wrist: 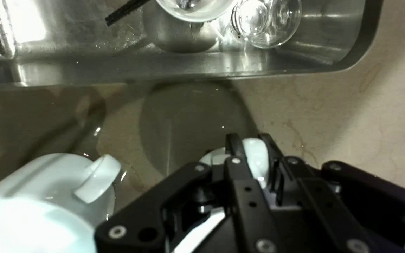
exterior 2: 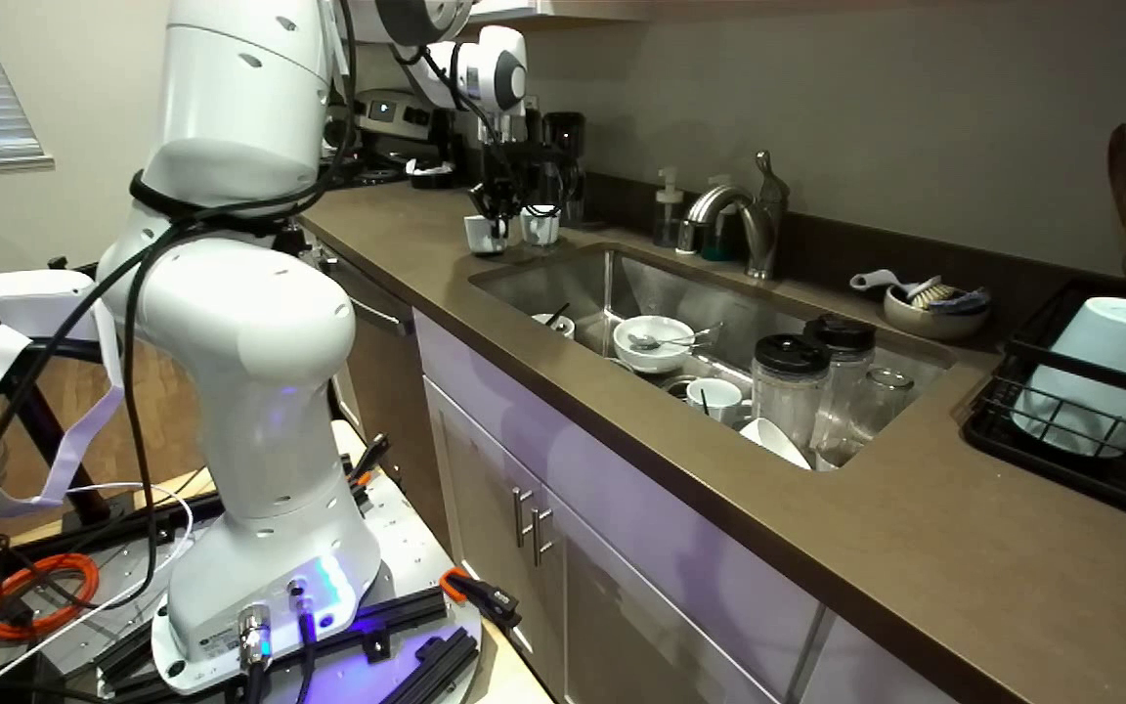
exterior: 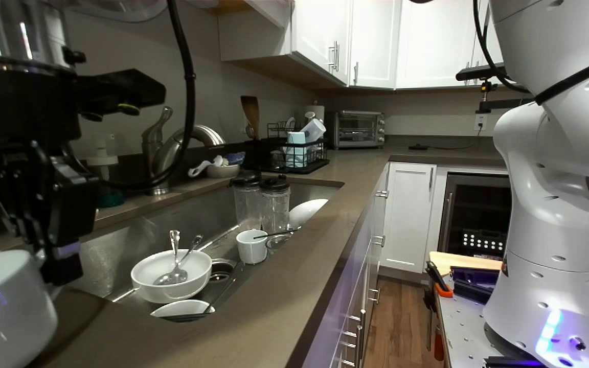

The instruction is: Pour the water from the mug towards the edge into the sink

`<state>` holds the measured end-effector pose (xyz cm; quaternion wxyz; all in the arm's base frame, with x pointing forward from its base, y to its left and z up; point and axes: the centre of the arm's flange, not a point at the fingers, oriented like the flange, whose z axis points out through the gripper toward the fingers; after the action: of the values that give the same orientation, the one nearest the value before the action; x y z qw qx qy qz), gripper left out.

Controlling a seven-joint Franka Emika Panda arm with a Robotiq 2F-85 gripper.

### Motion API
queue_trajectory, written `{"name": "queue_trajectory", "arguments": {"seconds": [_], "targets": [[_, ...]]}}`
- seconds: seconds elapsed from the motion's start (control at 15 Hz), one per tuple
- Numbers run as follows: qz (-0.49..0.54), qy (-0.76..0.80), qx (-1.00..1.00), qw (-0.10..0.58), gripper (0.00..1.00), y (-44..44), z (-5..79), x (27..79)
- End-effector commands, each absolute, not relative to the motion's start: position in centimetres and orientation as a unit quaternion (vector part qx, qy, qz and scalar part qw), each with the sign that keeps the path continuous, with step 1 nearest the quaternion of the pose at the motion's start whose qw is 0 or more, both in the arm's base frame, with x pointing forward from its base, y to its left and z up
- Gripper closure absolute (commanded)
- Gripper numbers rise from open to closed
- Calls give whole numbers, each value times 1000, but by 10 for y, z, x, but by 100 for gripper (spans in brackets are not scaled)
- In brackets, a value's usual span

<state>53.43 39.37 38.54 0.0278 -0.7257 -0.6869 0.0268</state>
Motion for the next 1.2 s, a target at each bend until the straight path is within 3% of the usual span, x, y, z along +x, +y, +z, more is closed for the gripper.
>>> {"name": "queue_trajectory", "arguments": {"seconds": [0.0,1.13], "targets": [[18,-684,-729,14,93,389,402,522],[9,-675,-738,3,93,373,419,503]]}}
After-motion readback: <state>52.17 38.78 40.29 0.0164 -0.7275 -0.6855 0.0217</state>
